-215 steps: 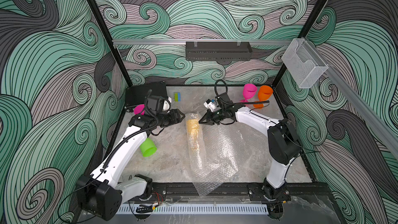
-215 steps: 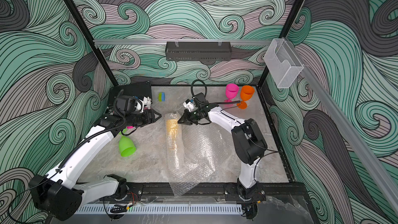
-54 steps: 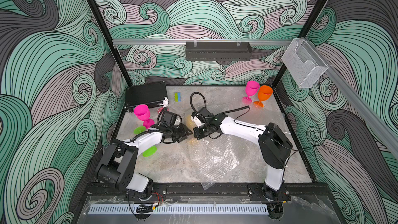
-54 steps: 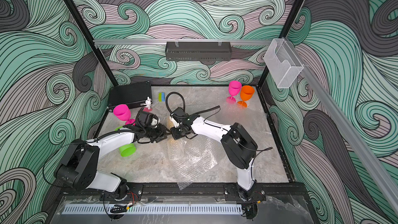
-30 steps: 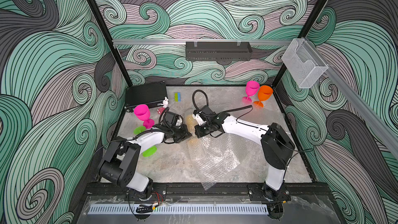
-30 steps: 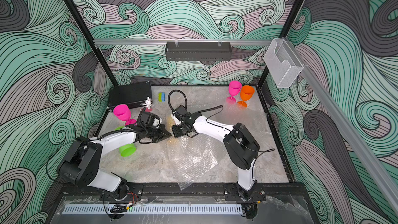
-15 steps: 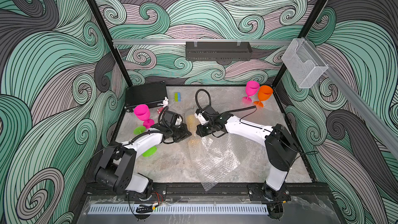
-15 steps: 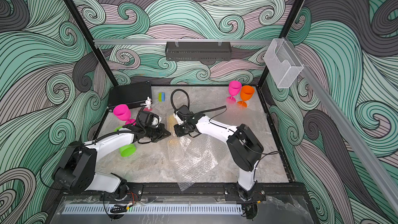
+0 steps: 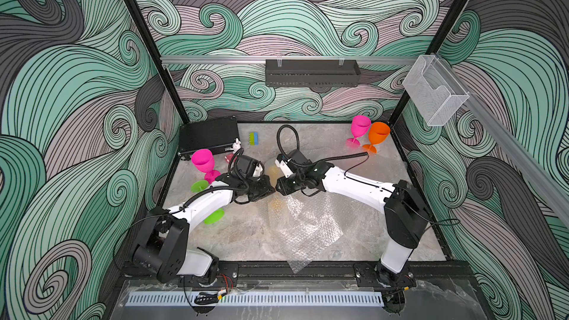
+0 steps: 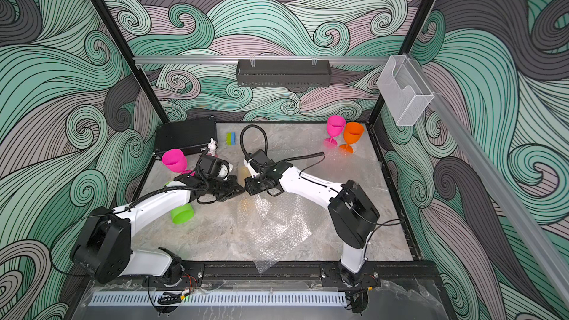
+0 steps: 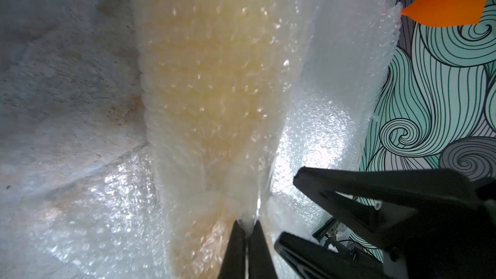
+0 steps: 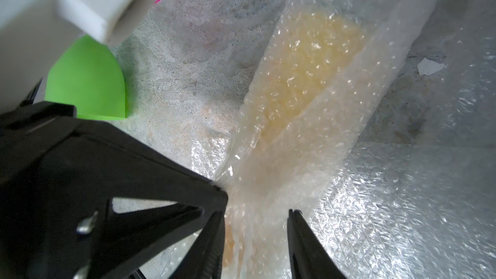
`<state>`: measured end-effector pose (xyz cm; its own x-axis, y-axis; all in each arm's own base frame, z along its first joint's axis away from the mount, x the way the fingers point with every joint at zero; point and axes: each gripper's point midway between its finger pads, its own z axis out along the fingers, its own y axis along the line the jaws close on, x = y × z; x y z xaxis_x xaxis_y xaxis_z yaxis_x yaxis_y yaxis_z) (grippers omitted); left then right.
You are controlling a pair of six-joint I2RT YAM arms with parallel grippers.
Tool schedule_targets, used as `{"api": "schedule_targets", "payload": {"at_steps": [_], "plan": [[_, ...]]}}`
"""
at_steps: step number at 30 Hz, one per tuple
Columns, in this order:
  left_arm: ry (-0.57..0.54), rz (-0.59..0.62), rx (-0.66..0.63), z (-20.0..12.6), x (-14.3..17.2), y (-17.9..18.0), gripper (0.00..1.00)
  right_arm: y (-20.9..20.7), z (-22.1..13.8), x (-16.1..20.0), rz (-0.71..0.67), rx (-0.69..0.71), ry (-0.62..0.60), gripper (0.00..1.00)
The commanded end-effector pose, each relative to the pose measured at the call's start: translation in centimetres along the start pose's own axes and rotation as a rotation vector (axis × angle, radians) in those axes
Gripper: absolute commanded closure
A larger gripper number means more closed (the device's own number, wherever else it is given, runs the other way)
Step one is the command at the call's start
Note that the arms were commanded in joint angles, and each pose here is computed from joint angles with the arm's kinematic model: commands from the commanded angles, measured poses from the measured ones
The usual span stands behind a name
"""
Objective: Unpack wine glasses from bubble wrap
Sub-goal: Unwrap the bubble wrap.
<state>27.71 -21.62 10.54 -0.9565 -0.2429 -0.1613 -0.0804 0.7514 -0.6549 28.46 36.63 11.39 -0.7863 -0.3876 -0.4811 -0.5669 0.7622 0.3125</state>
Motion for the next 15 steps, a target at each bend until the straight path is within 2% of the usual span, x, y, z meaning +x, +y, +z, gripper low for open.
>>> {"api": "schedule_targets", "payload": {"at_steps": [1,7,15], "plan": [[-0.024,0.044,-0.005,-0.7,-0.8,-1.1,1.00,-0.1,0.9,-0.1,-0.022,0.036,0.007,0.56],[-0.019,0.050,-0.004,-0.7,-0.9,-1.4,1.00,-1.2,1.7,0.6,-0.036,0.107,0.030,0.56],[-0.002,0.055,-0.020,-0.5,-0.4,-1.1,1.00,-2.9,0.7,-0.8,-0.053,0.198,-0.027,0.59]]}}
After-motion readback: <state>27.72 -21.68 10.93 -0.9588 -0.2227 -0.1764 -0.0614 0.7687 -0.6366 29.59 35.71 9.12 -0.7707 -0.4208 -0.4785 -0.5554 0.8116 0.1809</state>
